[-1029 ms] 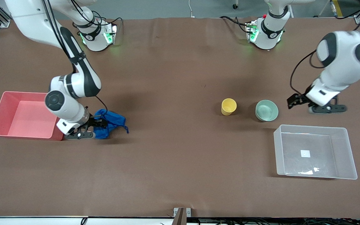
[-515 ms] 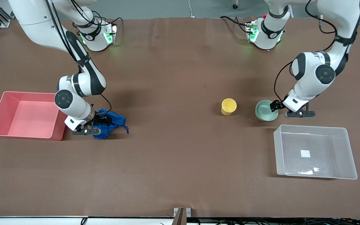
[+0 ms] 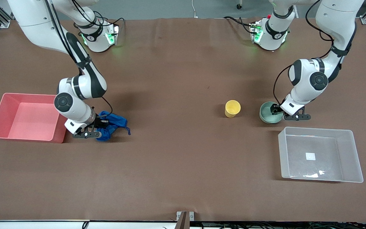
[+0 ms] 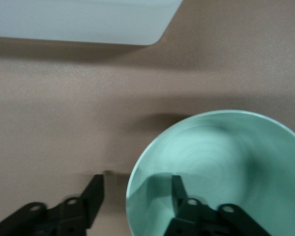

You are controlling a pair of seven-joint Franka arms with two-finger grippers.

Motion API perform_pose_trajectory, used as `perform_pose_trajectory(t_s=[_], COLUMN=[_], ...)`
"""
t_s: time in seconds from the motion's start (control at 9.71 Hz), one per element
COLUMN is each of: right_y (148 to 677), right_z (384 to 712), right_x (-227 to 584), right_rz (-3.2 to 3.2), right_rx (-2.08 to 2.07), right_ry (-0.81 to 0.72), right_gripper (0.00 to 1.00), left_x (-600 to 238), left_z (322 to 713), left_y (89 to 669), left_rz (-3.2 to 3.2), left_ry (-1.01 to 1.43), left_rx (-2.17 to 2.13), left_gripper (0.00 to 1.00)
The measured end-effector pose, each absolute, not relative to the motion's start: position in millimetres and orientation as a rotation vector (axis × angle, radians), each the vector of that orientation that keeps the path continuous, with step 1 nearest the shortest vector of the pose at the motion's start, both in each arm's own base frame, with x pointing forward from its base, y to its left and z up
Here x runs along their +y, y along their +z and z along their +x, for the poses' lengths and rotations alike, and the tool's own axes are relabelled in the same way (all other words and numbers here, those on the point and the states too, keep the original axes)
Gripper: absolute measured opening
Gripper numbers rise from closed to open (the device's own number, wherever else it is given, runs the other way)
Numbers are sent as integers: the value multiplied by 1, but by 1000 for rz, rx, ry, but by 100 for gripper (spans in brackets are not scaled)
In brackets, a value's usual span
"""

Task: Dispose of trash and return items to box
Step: 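Drop the cloth into the pink bin while the left gripper carries the bowl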

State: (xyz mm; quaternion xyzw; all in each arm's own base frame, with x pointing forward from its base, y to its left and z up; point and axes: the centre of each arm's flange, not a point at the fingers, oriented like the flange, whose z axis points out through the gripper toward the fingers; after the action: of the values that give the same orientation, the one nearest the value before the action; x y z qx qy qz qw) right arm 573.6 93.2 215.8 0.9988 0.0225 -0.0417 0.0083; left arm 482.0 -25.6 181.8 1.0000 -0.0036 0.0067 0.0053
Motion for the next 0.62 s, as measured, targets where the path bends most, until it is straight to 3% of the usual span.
perform_pose_trajectory(t_s=[0.31,0.41,0.62], right_y=[352,396,433], right_z=[623,633,637], right_x=[66,40,-23], right_rz=[3076,3069,3066], right_rx=[-34,-63,23], right_ry=[-336,-336,-320], right_gripper=[9,9,9], left_x=[-26,-26,-27], left_z=[486,489,495], left_y=[194,212,263], left_rz=[3129,3128,3127], left_ry=[61,102,127], left_rx=[-12,-13,-16], left_gripper=[10,5,4])
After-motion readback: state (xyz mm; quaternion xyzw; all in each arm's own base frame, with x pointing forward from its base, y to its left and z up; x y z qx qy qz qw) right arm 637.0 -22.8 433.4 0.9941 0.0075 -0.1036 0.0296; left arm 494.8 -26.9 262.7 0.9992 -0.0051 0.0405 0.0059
